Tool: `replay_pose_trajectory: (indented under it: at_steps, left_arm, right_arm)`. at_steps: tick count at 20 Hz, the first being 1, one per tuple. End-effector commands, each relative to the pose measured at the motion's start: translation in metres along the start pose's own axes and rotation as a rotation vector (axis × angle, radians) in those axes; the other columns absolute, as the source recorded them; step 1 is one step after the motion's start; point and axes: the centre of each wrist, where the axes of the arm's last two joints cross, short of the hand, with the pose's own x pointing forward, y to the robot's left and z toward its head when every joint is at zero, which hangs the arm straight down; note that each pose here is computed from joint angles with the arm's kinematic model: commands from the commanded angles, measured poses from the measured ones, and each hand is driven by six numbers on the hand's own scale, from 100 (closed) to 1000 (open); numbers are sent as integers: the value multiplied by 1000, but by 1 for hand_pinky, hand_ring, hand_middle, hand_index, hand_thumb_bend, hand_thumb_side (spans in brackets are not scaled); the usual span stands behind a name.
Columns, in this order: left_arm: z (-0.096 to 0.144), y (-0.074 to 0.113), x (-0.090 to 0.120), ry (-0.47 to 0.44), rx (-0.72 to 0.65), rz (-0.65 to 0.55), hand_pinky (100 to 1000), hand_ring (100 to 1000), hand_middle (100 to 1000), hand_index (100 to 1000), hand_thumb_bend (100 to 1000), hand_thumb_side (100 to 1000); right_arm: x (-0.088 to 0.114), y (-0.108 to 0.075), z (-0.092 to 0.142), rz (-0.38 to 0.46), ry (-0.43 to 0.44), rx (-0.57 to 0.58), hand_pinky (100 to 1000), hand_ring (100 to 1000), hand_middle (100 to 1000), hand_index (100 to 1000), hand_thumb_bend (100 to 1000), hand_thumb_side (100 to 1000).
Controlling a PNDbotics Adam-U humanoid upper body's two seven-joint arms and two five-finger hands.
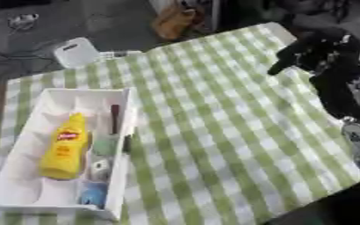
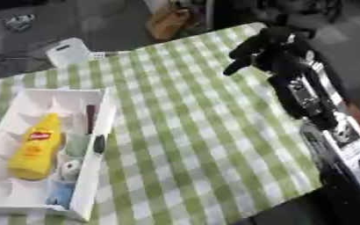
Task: Pick up objects on the table and place them in the box.
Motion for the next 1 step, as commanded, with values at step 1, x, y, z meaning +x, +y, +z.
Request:
replay_pose_trajectory:
  at_steps: [1]
  left_arm:
    - [-9, 3, 6, -43, -4, -20, 686, 809, 956, 855, 200, 717]
  right_arm:
    - [4, 1, 0, 59, -8, 1, 645, 723, 673, 859, 100, 591]
